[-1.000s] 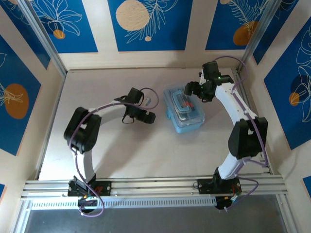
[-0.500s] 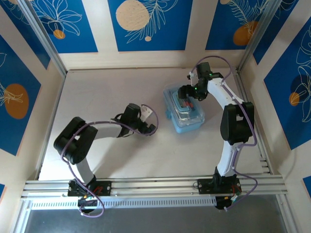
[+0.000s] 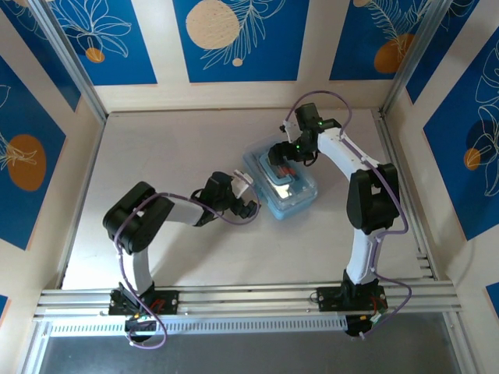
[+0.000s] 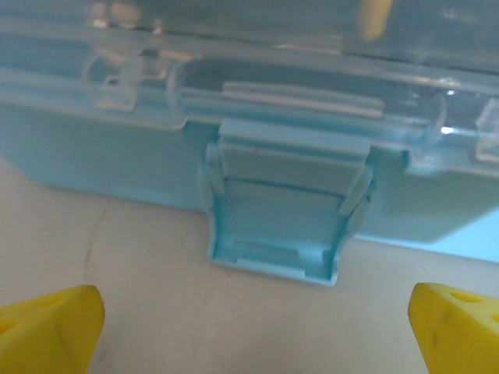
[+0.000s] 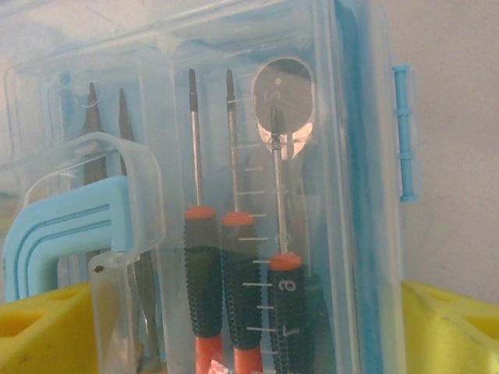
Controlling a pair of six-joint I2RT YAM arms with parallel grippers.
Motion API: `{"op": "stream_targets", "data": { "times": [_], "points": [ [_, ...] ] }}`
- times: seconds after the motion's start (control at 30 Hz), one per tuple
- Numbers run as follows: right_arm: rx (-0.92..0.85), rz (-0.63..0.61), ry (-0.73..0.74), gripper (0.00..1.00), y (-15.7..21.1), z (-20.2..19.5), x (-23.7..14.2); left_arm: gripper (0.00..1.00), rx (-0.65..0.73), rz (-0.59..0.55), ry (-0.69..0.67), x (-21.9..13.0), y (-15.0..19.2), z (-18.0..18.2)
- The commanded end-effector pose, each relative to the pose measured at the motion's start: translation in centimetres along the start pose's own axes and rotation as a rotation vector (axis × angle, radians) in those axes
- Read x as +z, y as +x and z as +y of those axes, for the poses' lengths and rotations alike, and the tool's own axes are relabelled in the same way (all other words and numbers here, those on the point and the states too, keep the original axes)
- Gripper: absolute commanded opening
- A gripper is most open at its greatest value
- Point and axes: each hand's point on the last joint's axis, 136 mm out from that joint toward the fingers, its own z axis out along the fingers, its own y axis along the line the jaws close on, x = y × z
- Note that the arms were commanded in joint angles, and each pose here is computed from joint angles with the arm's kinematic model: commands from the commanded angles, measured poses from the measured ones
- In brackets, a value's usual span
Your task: Pack the tool kit
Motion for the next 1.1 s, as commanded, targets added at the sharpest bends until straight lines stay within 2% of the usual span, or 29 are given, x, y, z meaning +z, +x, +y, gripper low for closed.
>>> {"op": "stream_targets", "data": {
  "times": [0.0, 0.13, 0.37, 0.73, 1.07],
  "points": [
    [0.033, 0.161, -0.059, 0.89, 4.1, 1.1, 2.4, 1.00, 0.005, -0.024, 0.009, 0.7, 0.1, -0.8],
    [0.035, 0.161, -0.052, 0.89, 4.0, 1.0, 2.2, 1.00, 0.007, 0.004, -0.041, 1.3, 0.9, -0.1],
    [0.037, 0.163, -0.051, 0.89, 3.9, 1.0, 2.0, 1.00, -0.013, 0.090, -0.234, 1.9, 1.8, 3.5],
    [0.044, 0.167, -0.052, 0.89, 4.2, 0.8, 1.7, 1.00, -0.061, 0.132, -0.355, 1.0, 2.3, 5.7],
    [0.057, 0.165, -0.058, 0.89, 4.4, 0.6, 1.7, 1.00, -0.043, 0.106, -0.372, -1.2, 0.8, 5.8]
  ]
}}
